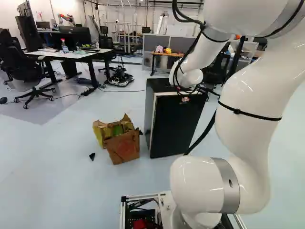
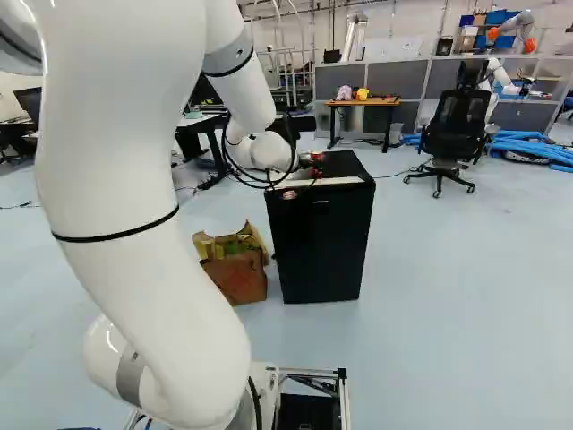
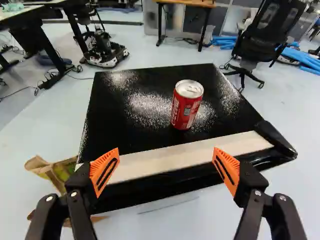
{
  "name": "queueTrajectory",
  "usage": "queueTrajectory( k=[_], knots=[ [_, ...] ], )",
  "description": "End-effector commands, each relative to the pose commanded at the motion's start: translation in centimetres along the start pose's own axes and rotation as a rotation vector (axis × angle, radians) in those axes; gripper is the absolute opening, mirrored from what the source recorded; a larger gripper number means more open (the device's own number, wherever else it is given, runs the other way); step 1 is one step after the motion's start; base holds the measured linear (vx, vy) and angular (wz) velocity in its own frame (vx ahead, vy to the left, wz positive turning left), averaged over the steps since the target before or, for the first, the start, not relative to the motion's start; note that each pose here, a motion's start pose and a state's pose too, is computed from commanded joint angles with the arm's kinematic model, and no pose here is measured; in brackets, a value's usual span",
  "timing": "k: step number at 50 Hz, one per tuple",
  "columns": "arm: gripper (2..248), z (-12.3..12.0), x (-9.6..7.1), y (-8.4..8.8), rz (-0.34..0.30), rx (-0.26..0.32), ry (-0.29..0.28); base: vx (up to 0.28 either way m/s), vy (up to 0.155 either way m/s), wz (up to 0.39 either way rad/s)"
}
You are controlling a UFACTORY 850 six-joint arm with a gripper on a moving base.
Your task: Grab a drink from the fridge
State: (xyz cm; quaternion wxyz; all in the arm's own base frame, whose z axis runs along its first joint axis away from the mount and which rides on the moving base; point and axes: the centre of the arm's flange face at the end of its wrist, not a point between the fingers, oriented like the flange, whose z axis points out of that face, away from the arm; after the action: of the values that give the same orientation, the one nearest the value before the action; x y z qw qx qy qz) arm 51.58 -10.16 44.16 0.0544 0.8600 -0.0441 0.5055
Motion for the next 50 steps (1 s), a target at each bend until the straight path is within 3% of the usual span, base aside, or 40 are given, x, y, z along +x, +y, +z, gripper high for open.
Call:
queueTrajectory(
  k=[13,50],
  knots=[
    [247,0.8,0.1,0.0,0.002,0.0,0.095,0.0,0.0,0.0],
    [247,3.7,-1.1,1.3,0.033,-0.031,0.24,0.0,0.0,0.0]
  ],
)
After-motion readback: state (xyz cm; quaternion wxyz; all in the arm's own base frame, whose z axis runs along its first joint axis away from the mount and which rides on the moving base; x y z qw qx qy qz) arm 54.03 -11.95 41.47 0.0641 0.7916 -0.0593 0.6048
